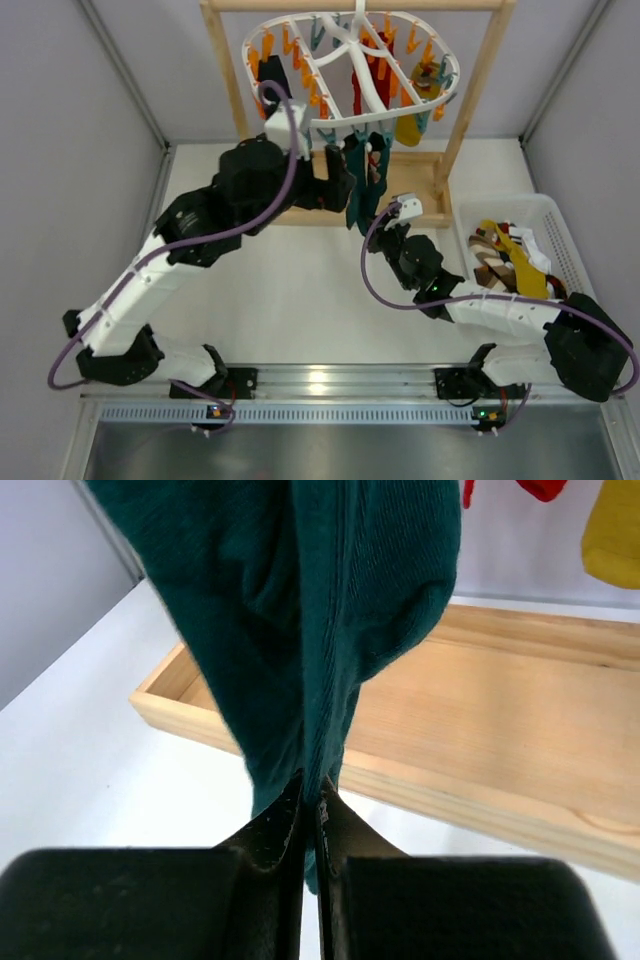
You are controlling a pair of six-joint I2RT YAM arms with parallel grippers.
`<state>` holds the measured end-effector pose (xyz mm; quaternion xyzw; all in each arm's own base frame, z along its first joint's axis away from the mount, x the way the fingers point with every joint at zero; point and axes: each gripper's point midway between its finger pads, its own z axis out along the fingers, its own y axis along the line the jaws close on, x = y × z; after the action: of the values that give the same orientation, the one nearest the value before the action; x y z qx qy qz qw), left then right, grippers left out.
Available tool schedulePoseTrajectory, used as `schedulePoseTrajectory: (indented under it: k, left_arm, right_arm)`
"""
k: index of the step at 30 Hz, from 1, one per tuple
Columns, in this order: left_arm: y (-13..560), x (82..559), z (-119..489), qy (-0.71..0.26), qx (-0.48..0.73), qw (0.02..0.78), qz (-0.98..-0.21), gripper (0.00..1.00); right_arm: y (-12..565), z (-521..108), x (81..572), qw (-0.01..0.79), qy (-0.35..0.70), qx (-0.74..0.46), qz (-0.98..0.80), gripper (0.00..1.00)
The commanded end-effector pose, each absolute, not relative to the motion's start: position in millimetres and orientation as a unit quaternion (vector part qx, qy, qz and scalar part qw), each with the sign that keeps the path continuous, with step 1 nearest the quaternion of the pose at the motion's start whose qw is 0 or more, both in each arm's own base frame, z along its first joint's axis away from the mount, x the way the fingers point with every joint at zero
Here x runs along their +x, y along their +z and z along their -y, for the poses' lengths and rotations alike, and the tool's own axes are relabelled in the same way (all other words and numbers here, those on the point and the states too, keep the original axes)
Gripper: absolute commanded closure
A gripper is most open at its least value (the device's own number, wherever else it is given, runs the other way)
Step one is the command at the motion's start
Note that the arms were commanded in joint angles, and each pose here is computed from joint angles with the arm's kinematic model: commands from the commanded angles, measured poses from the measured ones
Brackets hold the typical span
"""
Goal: Remove the socks clipped to the hanger
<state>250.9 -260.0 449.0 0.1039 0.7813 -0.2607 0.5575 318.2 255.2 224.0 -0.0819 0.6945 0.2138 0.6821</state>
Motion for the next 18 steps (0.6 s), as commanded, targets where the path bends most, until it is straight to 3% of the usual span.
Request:
schedulePoseTrajectory:
  k: [1, 9, 18]
  left_arm:
    - [478.0, 268.0, 277.4, -0.211, 0.093, 0.609, -0.759, 0.01]
    - [488.6, 309.4, 330.2, -0.178, 0.120, 0.632, -0.744, 0.01]
    - [487.4, 331.0, 351.6, -0.172, 0.120, 0.640, -0.739, 0.05]
  right_arm:
    - [253.6, -246.3, 313.9, 0.713, 0.180, -0.016, -0.678, 1.00]
    - [255.6, -259.2, 292.2, 0.703, 0.181, -0.004, -0.688, 1.00]
    - [263.8, -279.3, 265.6, 0.683, 0.269, -0.021, -0.679, 1.00]
